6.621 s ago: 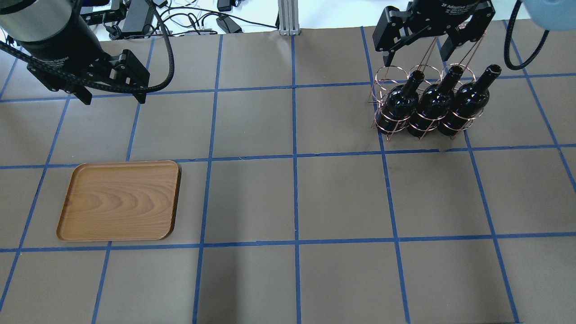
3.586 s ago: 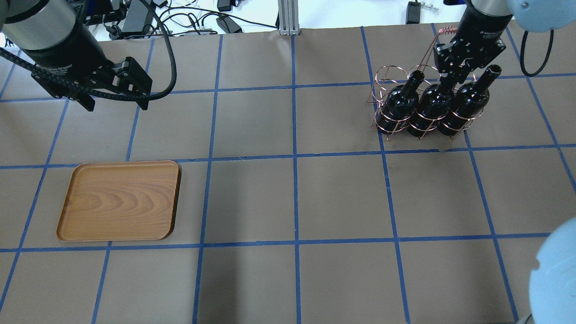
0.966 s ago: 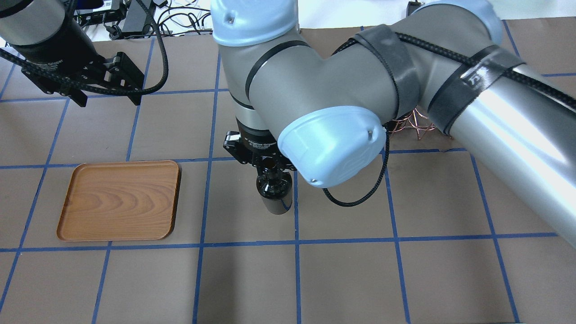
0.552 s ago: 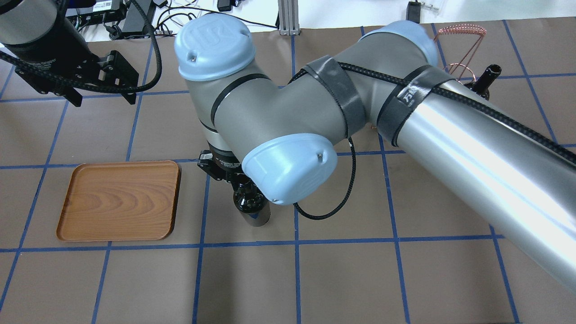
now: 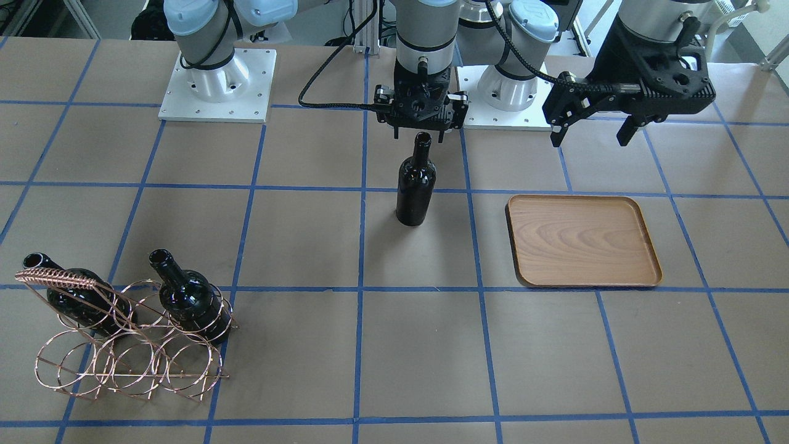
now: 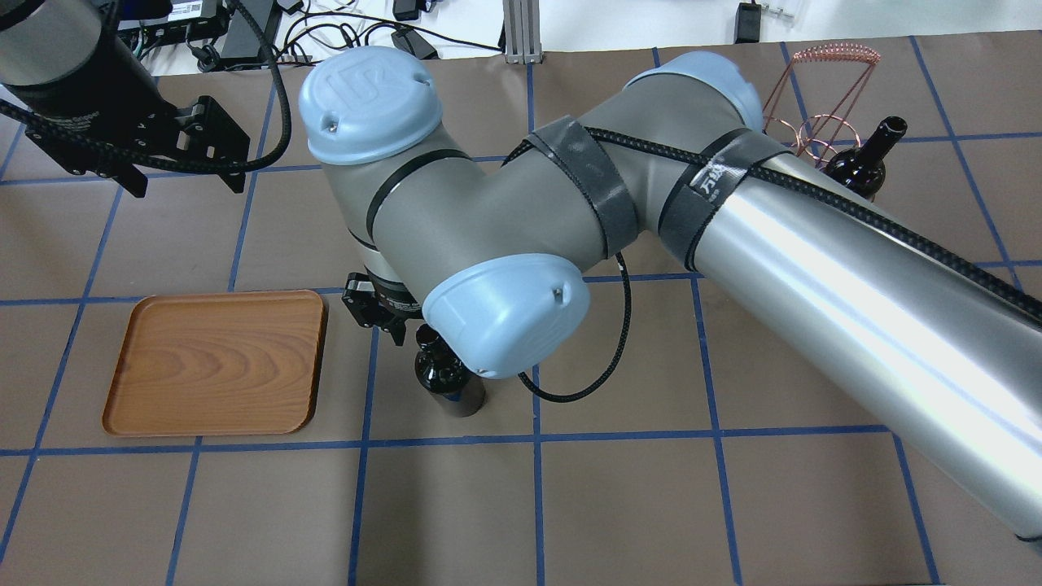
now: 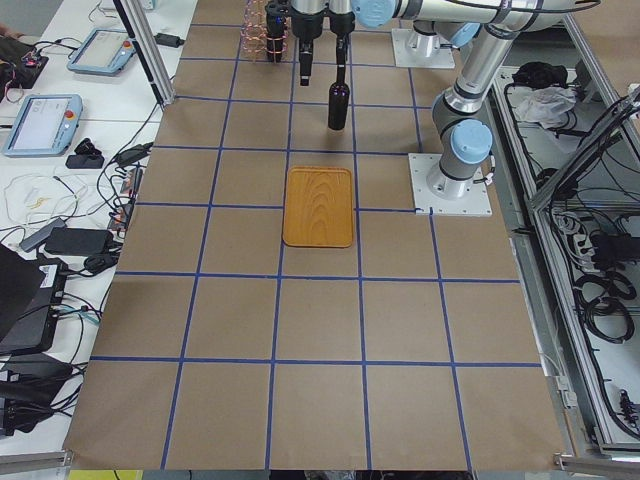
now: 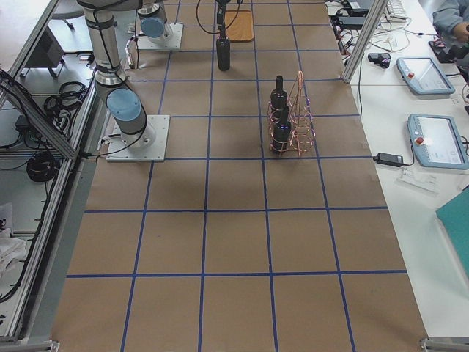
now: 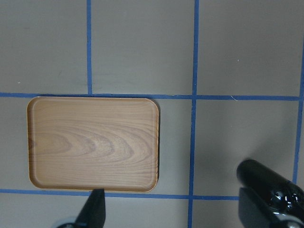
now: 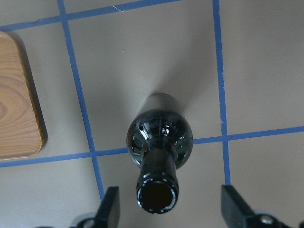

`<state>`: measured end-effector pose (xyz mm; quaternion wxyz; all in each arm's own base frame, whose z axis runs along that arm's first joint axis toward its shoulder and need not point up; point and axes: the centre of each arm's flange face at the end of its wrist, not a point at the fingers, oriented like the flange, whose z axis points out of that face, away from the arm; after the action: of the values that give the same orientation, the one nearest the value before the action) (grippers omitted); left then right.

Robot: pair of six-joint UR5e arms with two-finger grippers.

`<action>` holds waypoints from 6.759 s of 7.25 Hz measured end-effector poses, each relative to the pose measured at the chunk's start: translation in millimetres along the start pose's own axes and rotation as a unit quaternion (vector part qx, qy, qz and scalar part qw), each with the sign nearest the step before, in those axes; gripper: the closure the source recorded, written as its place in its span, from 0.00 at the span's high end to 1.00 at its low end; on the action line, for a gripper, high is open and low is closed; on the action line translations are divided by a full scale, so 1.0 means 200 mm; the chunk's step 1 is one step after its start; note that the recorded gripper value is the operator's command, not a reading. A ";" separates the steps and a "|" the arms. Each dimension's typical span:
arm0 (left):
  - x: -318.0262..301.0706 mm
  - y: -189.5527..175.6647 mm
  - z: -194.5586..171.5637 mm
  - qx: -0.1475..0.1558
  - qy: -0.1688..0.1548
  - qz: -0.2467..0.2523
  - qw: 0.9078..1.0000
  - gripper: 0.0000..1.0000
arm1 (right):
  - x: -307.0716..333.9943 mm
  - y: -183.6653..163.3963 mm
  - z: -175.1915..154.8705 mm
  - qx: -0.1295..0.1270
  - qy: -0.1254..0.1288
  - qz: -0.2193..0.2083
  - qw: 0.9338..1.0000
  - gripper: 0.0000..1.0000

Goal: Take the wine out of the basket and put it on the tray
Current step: 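Set the bottle upright on the table and open the right gripper, then move the left gripper over the standing bottle while the right arm withdraws, then lower the left gripper and close it on the bottle neck, then lift the bottle with the left gripper and carry it over the tray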

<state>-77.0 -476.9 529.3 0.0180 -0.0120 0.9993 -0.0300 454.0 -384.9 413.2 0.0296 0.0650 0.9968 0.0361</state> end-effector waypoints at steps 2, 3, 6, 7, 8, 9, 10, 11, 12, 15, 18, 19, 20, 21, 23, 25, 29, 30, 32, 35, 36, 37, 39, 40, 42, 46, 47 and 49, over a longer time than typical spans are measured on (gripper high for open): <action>0.01 0.01 -0.01 0.001 0.000 0.001 1.000 1.00 | 0.15 -0.10 -0.19 0.030 -0.007 -0.008 0.999 1.00; 0.00 0.00 0.00 -0.001 0.000 0.001 1.000 1.00 | 0.30 -0.18 -0.31 0.043 -0.010 -0.013 0.999 1.00; 0.12 0.04 0.06 -0.019 0.003 0.024 1.000 1.00 | 0.85 -0.37 -0.62 0.060 -0.003 -0.059 0.996 1.00; 0.25 0.08 0.07 -0.021 0.005 0.040 0.999 1.00 | 1.01 -0.41 -0.70 0.068 -0.003 -0.060 0.996 1.00; 0.39 0.14 0.09 -0.026 0.010 0.058 0.998 1.00 | 1.11 -0.42 -0.75 0.072 -0.002 -0.061 0.996 1.00; 0.53 0.22 0.13 -0.036 0.021 0.079 0.996 1.00 | 1.15 -0.43 -0.77 0.073 0.001 -0.073 0.995 1.00; 0.64 0.28 0.20 -0.050 0.029 0.099 0.993 1.00 | 1.17 -0.43 -0.78 0.073 0.003 -0.086 0.994 1.00; 0.75 0.34 0.28 -0.063 0.032 0.115 0.991 0.98 | 1.19 -0.43 -0.78 0.074 0.004 -0.097 0.993 1.00; 0.85 0.40 0.35 -0.071 0.032 0.131 0.988 0.97 | 1.21 -0.44 -0.80 0.076 0.006 -0.106 0.991 1.00; 0.98 0.49 0.54 -0.087 0.052 0.157 0.982 0.96 | 1.29 -0.44 -0.83 0.075 0.022 -0.114 0.990 1.00; 0.99 0.50 0.66 -0.094 0.054 0.180 0.978 0.92 | 1.31 -0.42 -0.83 0.071 0.025 -0.113 0.991 1.00; 0.99 0.50 0.70 -0.101 0.052 0.183 0.976 0.87 | 1.31 -0.42 -0.83 0.070 0.025 -0.112 0.991 1.00; 0.99 0.50 0.73 -0.107 0.050 0.186 0.975 0.78 | 1.31 -0.42 -0.83 0.071 0.025 -0.112 0.991 1.00; 0.99 0.49 0.75 -0.109 0.049 0.189 0.975 0.72 | 1.31 -0.42 -0.83 0.071 0.025 -0.112 0.991 1.00; 0.99 0.47 0.76 -0.109 0.050 0.190 0.974 0.72 | 1.31 -0.42 -0.83 0.070 0.025 -0.113 0.991 1.00; 0.99 0.46 0.76 -0.107 0.051 0.190 0.975 0.63 | 1.30 -0.42 -0.83 0.070 0.024 -0.112 0.991 1.00; 0.99 0.46 0.77 -0.109 0.051 0.191 0.974 0.00 | 1.30 -0.42 -0.83 0.070 0.019 -0.081 0.994 1.00; 0.99 0.46 0.77 -0.109 0.052 0.191 0.974 0.00 | 1.30 -0.42 -0.83 0.066 0.018 -0.073 0.995 1.00; 1.00 0.46 0.76 -0.107 0.053 0.193 0.974 0.00 | 1.31 -0.43 -0.84 0.060 0.017 -0.056 0.997 1.00; 0.95 0.39 0.62 -0.093 0.046 0.190 0.976 0.00 | 1.35 -0.54 -0.91 0.056 0.017 -0.040 0.998 1.00; 0.85 0.32 0.54 -0.088 0.027 0.190 0.978 0.00 | 1.35 -0.58 -0.92 0.054 0.017 -0.038 0.998 1.00; 0.69 0.24 0.46 -0.084 0.006 0.185 0.979 0.00 | 1.35 -0.61 -0.93 0.053 0.017 -0.038 0.998 1.00; 0.30 0.10 0.41 -0.078 -0.007 0.142 0.987 0.00 | 1.35 -0.62 -0.93 0.051 0.017 -0.039 0.998 1.00; 0.08 0.05 0.41 -0.080 -0.005 0.125 0.989 0.00 | 1.35 -0.62 -0.93 0.050 0.017 -0.039 0.998 1.00; -0.39 -0.01 0.47 -0.089 0.007 0.105 0.990 0.00 | 1.35 -0.62 -0.92 0.048 0.017 -0.040 0.998 1.00; -0.76 -0.02 0.67 -0.103 0.012 0.097 0.990 0.00 | 1.34 -0.59 -0.93 0.048 0.020 -0.043 0.998 1.00; -0.77 -0.02 0.70 -0.108 0.013 0.098 0.989 0.00 | 1.34 -0.59 -0.93 0.048 0.019 -0.043 0.998 1.00; -0.78 -0.04 0.76 -0.118 0.016 0.100 0.988 0.27 | 1.34 -0.59 -0.92 0.047 0.019 -0.044 0.998 1.00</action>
<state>85.0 -489.6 383.4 0.0032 0.0860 0.9922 0.0897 162.4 -478.8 573.7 0.0096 0.0221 0.9997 -0.0110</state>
